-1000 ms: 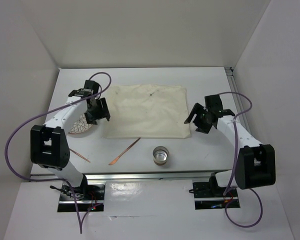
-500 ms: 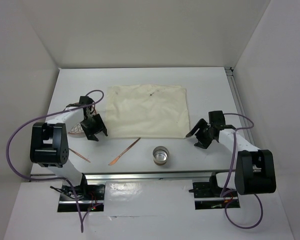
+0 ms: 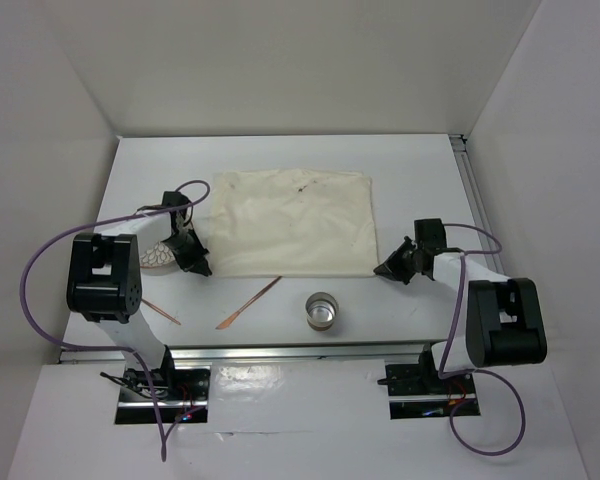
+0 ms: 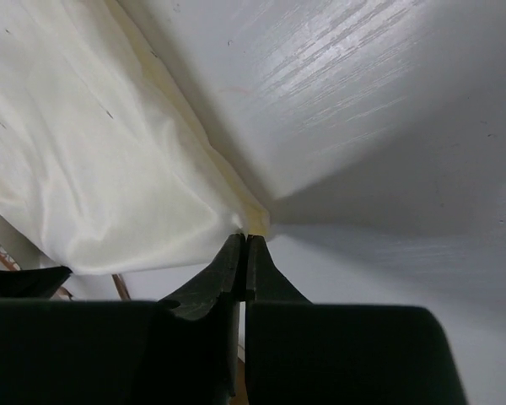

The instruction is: Set the dinner table for one person

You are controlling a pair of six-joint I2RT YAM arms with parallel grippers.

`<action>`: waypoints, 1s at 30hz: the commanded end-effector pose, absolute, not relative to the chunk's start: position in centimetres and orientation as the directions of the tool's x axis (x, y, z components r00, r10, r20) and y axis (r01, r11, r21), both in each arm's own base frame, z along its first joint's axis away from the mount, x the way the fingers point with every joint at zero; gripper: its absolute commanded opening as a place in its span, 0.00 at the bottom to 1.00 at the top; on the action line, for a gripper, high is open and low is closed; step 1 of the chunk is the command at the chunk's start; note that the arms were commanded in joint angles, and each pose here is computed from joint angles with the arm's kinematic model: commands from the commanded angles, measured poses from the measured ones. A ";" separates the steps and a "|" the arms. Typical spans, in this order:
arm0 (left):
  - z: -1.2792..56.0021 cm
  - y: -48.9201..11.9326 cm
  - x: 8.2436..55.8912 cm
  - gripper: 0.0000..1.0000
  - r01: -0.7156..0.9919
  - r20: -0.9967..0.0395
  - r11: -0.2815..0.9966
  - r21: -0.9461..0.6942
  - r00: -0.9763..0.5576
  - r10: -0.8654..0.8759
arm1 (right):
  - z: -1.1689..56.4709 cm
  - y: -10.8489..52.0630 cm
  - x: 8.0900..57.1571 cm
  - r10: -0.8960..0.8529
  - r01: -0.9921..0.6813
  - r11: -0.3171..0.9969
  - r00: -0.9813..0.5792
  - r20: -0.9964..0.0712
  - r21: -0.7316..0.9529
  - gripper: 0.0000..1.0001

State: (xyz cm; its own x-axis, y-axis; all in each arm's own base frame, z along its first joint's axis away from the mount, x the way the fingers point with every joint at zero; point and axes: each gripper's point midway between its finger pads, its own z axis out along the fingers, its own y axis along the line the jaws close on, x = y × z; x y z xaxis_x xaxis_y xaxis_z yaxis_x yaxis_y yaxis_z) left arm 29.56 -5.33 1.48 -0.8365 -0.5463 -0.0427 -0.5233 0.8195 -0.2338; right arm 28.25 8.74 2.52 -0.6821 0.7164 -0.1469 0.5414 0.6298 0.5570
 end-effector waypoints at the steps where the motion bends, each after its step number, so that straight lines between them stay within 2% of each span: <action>1: 0.6 -5.1 29.9 0.00 -0.537 -0.044 0.815 -0.218 -0.829 -0.558 | 2.5 8.3 29.0 0.726 0.535 0.628 -0.665 -0.177 0.564 0.00; 10: 1.3 -5.1 28.3 0.00 -0.530 -0.041 0.820 -0.214 -0.834 -0.550 | 2.2 7.1 25.8 0.732 0.559 0.646 -0.646 -0.216 0.520 0.00; 15: 0.9 -5.1 28.4 0.00 -0.524 -0.033 0.826 -0.207 -0.840 -0.541 | 3.2 6.7 26.1 0.727 0.536 0.659 -0.635 -0.262 0.528 0.00; 17: 1.1 -5.4 28.4 0.09 -0.512 -0.041 0.832 -0.212 -0.846 -0.531 | 3.6 6.7 26.9 0.718 0.529 0.669 -0.643 -0.268 0.523 0.01; 19: 2.1 -5.7 29.0 0.14 -0.496 -0.072 0.837 -0.231 -0.849 -0.523 | 4.6 6.6 28.2 0.696 0.496 0.691 -0.653 -0.299 0.526 0.09; 21: 2.6 -5.6 28.7 0.32 -0.493 -0.077 0.845 -0.207 -0.853 -0.516 | 4.6 6.8 28.9 0.683 0.486 0.702 -0.668 -0.297 0.521 0.22; 22: 2.8 -5.2 29.0 0.41 -0.495 -0.094 0.848 -0.189 -0.850 -0.518 | 5.3 6.7 29.8 0.674 0.471 0.710 -0.669 -0.312 0.524 0.44; 23: 3.3 -5.0 29.1 0.52 -0.495 -0.108 0.849 -0.185 -0.848 -0.518 | 5.0 6.7 29.7 0.674 0.486 0.710 -0.678 -0.292 0.509 0.53; 24: 4.0 -4.7 29.3 0.73 -0.488 -0.130 0.855 -0.177 -0.849 -0.512 | 5.1 6.7 29.9 0.668 0.482 0.716 -0.684 -0.294 0.504 0.60; 25: 4.9 -4.3 29.6 0.81 -0.485 -0.159 0.861 -0.152 -0.848 -0.505 | 5.4 6.5 30.2 0.669 0.485 0.718 -0.678 -0.303 0.499 0.72; 30: 10.0 -3.1 31.6 0.82 -0.477 -0.282 0.867 -0.148 -0.820 -0.499 | 7.0 5.3 30.9 0.663 0.495 0.738 -0.656 -0.360 0.458 0.90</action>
